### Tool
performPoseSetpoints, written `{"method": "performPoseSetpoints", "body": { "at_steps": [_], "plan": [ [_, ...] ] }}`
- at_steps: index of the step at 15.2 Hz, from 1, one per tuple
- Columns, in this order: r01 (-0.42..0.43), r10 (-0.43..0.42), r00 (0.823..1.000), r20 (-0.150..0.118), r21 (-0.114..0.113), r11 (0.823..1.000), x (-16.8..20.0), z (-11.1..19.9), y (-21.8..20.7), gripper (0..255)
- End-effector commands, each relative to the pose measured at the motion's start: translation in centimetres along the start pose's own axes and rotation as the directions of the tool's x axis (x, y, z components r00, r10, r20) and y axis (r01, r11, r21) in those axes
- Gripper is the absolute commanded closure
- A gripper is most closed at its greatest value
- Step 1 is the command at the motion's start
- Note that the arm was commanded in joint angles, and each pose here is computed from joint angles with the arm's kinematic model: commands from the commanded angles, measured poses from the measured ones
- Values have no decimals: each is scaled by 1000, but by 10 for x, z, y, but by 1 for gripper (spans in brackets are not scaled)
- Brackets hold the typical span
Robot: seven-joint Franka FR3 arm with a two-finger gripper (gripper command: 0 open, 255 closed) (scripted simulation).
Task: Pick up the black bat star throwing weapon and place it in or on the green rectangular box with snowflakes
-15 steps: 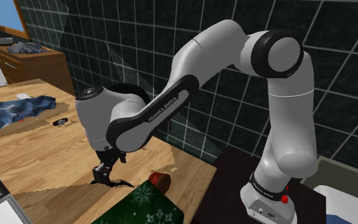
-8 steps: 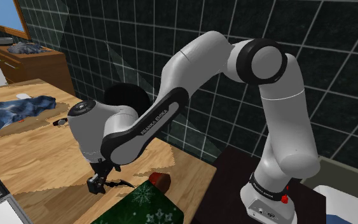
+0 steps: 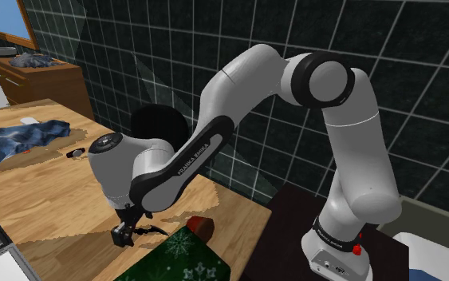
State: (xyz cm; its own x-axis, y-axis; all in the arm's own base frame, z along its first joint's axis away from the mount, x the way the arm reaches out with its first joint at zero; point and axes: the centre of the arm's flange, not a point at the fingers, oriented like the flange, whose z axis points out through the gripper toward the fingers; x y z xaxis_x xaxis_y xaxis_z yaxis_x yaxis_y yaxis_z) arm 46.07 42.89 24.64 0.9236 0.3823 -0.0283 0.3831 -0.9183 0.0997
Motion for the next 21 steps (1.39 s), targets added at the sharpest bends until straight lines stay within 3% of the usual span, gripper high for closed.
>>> {"method": "performPoseSetpoints", "body": {
  "at_steps": [1,2,3,12,21],
  "plan": [
    [0,0,1000,0,0,1000,0,0,0,0],
    [0,0,1000,0,0,1000,0,0,0,0],
    [0,0,1000,0,0,1000,0,0,0,255],
    [0,0,1000,0,0,1000,0,0,0,255],
    [0,0,1000,0,0,1000,-1,-47,5,255]
  ]
}}
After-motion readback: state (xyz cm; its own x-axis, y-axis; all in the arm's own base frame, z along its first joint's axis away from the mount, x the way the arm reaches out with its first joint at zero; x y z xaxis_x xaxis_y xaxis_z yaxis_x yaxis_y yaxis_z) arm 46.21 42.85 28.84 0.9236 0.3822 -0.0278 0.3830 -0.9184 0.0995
